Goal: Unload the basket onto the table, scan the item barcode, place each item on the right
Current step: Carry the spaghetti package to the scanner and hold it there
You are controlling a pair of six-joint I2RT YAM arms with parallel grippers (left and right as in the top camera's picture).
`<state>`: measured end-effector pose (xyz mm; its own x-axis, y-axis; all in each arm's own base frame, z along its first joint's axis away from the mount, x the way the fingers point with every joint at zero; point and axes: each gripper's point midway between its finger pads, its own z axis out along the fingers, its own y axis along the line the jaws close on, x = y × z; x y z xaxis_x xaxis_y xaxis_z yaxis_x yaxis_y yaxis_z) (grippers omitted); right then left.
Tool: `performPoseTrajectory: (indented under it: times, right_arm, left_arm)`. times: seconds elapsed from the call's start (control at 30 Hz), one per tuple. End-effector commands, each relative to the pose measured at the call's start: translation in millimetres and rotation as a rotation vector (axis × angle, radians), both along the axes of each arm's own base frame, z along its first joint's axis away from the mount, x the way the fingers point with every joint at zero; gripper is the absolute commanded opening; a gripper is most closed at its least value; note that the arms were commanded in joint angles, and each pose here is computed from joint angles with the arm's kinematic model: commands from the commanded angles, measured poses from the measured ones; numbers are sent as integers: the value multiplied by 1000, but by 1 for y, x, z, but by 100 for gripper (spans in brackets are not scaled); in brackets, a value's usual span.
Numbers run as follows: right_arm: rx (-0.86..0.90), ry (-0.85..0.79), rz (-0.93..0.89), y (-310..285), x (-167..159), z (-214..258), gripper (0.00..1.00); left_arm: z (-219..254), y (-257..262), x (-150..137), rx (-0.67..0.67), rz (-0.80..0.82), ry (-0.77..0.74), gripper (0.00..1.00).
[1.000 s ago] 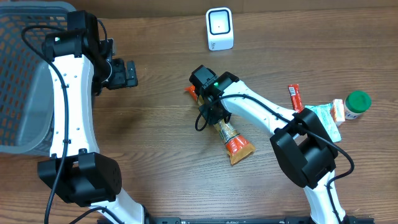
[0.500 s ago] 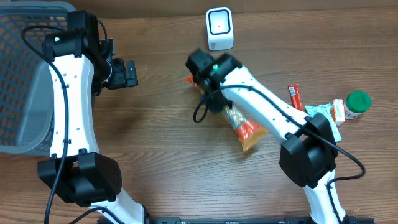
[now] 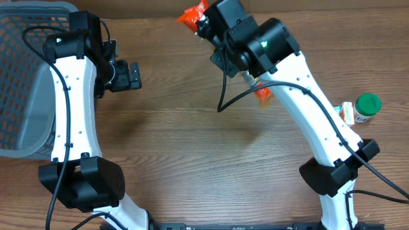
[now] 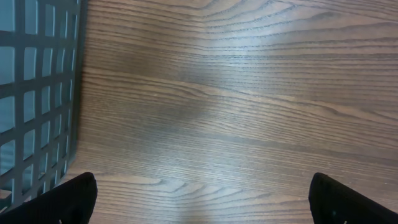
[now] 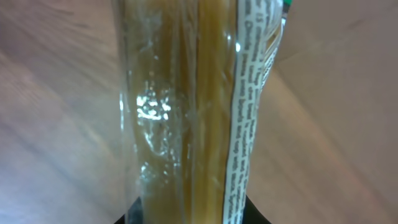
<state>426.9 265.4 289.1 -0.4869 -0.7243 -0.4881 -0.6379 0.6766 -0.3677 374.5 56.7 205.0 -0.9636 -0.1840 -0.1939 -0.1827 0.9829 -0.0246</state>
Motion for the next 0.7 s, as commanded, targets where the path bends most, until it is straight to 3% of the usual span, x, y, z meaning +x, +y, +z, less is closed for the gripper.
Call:
performPoseTrajectory:
  times: [0.0, 0.17, 0.37, 0.67]
  right_arm:
    - [-125, -127, 42, -4, 29, 7, 3]
    - [-330, -232, 95, 3, 77, -23, 3]
    - [-439, -409, 222, 42, 135, -49, 3]
    - [-421, -703, 140, 74, 193, -57, 3]
  left_arm:
    - [14, -1, 1, 5, -10, -43, 100]
    - [14, -1, 1, 5, -10, -43, 99]
    - [14, -1, 1, 5, -10, -43, 100]
    - [14, -1, 1, 5, -10, -43, 100]
